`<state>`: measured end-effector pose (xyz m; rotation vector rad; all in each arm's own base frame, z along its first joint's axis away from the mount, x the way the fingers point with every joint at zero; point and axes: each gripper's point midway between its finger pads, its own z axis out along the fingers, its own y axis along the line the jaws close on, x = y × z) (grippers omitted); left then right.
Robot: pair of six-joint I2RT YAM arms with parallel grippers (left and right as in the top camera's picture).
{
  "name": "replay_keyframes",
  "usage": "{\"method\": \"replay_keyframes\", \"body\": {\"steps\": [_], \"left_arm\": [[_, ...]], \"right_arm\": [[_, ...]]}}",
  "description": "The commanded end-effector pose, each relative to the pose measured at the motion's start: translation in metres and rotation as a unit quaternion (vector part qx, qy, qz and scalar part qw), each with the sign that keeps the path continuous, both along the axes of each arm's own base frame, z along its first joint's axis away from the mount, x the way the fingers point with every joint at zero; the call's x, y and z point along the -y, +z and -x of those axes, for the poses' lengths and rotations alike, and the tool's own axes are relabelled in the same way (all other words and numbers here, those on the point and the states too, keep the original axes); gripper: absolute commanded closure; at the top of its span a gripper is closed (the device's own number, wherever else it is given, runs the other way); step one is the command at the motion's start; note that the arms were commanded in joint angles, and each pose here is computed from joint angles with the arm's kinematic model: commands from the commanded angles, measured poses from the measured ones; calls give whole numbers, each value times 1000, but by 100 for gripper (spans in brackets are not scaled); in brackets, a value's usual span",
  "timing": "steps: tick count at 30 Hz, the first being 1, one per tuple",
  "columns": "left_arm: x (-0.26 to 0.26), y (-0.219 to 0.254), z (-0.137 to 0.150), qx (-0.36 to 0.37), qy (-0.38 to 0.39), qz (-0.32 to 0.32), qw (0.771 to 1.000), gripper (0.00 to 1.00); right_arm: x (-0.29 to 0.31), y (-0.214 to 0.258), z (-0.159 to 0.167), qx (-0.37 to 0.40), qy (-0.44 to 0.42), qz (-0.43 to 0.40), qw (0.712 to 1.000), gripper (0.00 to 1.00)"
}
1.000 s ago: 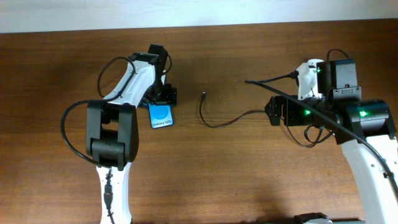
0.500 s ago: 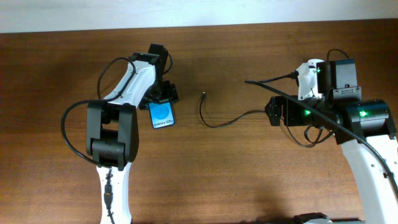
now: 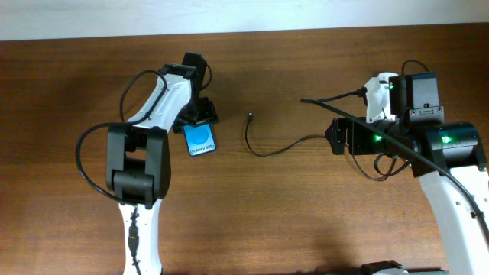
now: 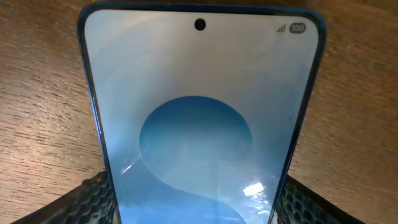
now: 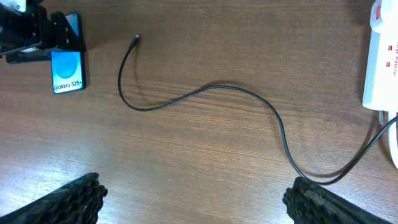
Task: Plug charger to phone and switch on socket
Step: 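Lift the blue phone upright with the left gripper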
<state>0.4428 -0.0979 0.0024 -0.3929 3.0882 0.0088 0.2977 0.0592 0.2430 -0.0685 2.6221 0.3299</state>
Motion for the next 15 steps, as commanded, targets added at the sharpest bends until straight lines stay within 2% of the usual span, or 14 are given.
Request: {"method": "replay_keyframes", "body": {"steps": [1, 7, 9, 11, 13, 14, 15], "left_arm": [[4, 13, -15, 15, 3, 0, 1000, 25], [8, 62, -35, 51, 3, 8, 999, 27], [10, 75, -40, 61, 3, 13, 998, 33], [16, 88, -44, 72, 2, 29, 997, 43], [26, 100, -48, 80, -1, 57, 995, 62], [32, 106, -49, 84, -4, 76, 994, 75], [36, 109, -50, 85, -5, 90, 992, 81]], "right_arm": [[-4, 8, -3, 12, 4, -6, 1000, 2], [-4, 10, -7, 21, 4, -7, 1000, 1], [-6, 12, -10, 27, 6, -11, 1000, 1], [-9, 15, -12, 34, 11, -19, 999, 2], [-12, 18, -14, 40, 11, -30, 999, 2], [-12, 19, -16, 41, 0, -37, 998, 2], [-12, 20, -17, 41, -7, -42, 998, 2]]}}
